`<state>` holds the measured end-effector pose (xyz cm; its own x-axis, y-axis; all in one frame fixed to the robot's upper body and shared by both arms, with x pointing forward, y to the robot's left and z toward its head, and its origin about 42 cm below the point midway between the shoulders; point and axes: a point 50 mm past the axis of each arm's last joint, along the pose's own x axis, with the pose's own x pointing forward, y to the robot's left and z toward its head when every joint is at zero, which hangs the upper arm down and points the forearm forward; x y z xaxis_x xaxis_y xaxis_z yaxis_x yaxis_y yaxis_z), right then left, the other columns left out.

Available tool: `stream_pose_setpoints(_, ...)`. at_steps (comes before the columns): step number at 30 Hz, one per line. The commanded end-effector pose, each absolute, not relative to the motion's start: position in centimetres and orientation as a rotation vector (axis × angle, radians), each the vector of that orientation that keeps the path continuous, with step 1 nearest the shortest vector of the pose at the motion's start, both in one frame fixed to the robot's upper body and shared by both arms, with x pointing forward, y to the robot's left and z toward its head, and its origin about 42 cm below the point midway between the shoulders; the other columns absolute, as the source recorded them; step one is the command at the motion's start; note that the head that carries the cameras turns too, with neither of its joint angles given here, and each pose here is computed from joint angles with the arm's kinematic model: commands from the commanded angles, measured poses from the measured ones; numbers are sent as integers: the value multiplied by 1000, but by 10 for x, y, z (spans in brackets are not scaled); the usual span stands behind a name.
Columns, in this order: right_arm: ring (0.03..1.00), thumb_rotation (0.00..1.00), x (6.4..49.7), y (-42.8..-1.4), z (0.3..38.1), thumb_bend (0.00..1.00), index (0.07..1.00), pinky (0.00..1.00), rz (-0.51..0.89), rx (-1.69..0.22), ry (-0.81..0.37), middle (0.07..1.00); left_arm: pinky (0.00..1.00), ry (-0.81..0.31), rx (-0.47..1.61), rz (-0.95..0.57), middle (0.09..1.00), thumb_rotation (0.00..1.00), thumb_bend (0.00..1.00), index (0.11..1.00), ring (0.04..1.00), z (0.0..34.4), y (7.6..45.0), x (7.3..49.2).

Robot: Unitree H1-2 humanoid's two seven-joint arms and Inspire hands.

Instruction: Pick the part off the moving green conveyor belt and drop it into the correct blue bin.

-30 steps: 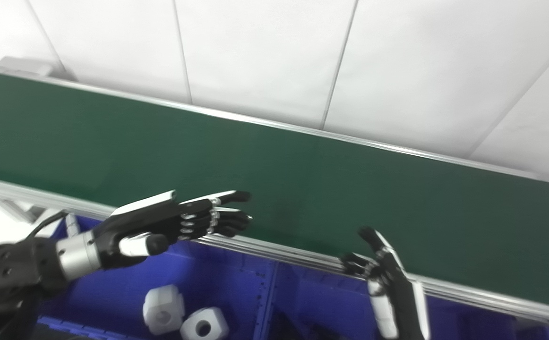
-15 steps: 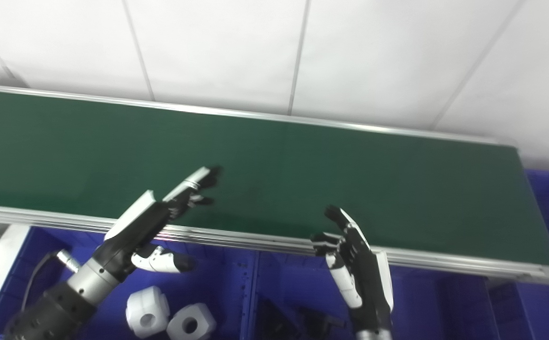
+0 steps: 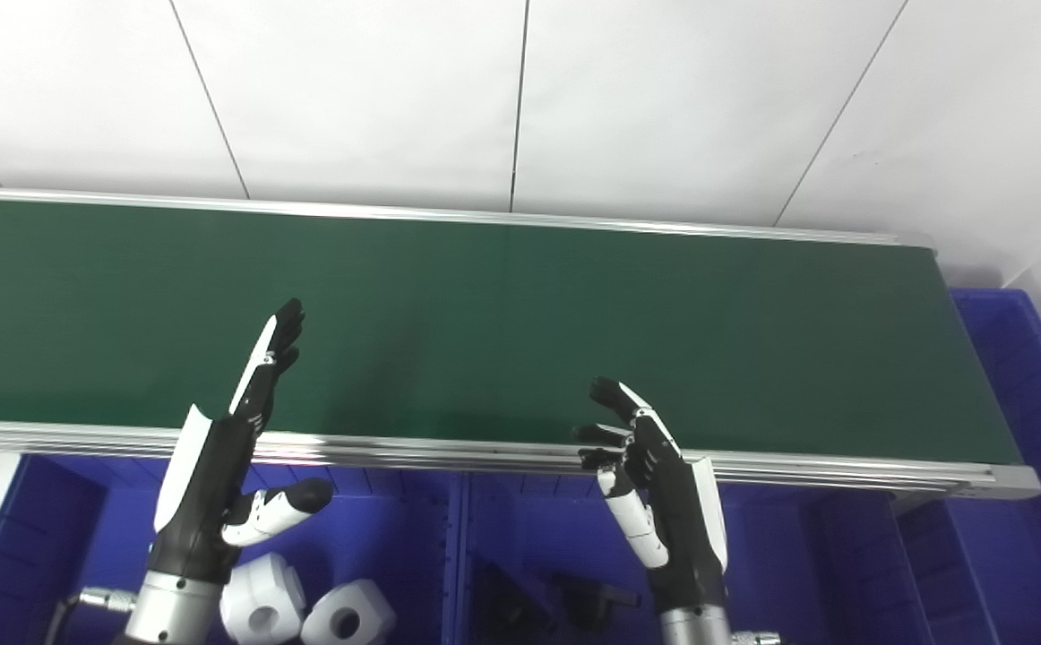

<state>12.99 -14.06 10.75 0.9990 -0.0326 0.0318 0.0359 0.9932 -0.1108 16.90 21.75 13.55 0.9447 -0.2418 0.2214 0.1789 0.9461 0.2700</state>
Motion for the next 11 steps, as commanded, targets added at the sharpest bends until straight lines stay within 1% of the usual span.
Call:
stream_pose_setpoints(1,688,912,134,-130,124,822,838,607,-47,-59,-77,835,999,-287,180,-195,1000,854,926,1000,1000,148,213,163)
stream_pose_setpoints(5,690,905,132,-137,124,795,841,620,-47,-66,-80,847,1000,-259,133,-194,1000,874,870,1000,1000,152,208,148)
stream_pose_setpoints(7,689,902,131,-141,124,780,841,614,-44,-68,-83,855,1000,-237,105,-195,1000,882,826,1000,1000,152,205,140)
stream_pose_setpoints(9,688,905,130,-144,123,786,835,615,-42,-71,-84,850,1000,-222,90,-192,1000,880,800,1000,1000,150,204,135)
stream_pose_setpoints(11,691,905,129,-147,123,792,833,619,-41,-73,-78,848,1000,-209,76,-183,1000,878,800,1000,1000,148,203,132)
